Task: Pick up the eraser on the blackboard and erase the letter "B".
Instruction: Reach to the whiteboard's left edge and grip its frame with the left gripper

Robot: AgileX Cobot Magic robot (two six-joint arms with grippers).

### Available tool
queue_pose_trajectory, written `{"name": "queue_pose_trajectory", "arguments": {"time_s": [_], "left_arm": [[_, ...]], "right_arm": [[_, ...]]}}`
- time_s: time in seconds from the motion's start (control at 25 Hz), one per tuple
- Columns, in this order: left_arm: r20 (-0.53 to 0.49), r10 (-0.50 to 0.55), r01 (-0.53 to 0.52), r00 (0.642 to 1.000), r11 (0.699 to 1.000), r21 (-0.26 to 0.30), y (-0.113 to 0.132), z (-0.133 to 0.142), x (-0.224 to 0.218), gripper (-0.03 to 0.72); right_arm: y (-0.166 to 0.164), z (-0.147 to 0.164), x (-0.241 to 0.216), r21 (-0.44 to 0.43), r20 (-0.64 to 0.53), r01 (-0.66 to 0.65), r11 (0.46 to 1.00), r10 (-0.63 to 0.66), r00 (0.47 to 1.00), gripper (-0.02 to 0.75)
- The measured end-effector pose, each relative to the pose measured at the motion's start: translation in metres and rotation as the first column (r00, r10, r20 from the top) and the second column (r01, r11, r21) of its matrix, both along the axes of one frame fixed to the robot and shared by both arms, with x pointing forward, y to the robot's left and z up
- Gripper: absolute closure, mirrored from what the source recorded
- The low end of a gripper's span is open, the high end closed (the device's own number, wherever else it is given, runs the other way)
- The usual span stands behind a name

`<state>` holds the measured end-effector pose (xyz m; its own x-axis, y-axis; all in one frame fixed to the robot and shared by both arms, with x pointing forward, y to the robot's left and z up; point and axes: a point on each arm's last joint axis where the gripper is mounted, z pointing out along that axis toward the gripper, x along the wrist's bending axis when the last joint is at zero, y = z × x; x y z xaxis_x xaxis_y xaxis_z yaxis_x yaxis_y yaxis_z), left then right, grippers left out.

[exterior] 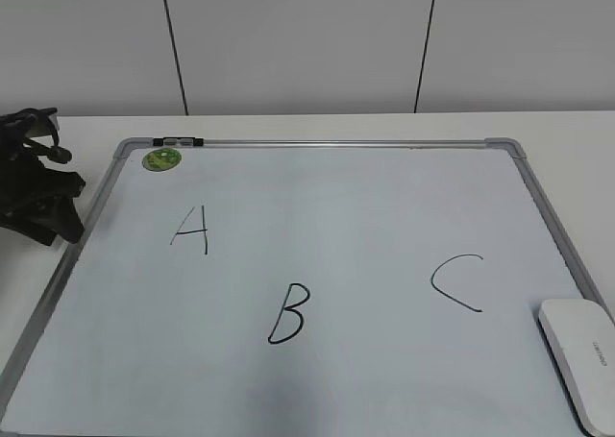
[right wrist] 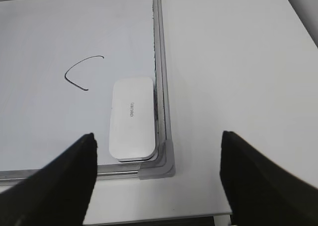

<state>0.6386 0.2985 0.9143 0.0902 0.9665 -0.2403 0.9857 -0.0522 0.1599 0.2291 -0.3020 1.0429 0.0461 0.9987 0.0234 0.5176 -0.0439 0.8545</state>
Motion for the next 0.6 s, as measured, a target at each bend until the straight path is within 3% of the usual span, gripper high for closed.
{"name": "queue_pose_trajectory", "arguments": {"time_s": [0.4, 0.6], "left_arm": [[-0.040, 0.002, -0.002, 0.999, 1.000, -0.006, 0.000, -0.015, 0.000, 0.397], [-0.055, 0.005, -0.006, 0.998, 1.000, -0.021, -0.001, -0.017, 0.001, 0.474]], "right_arm": [[0.000, 0.000, 0.000, 0.000, 0.000, 0.000, 1.000, 0.000, 1.000, 0.166], [0.000, 0.000, 0.000, 0.000, 0.000, 0.000, 1.000, 0.000, 1.000, 0.166]]}}
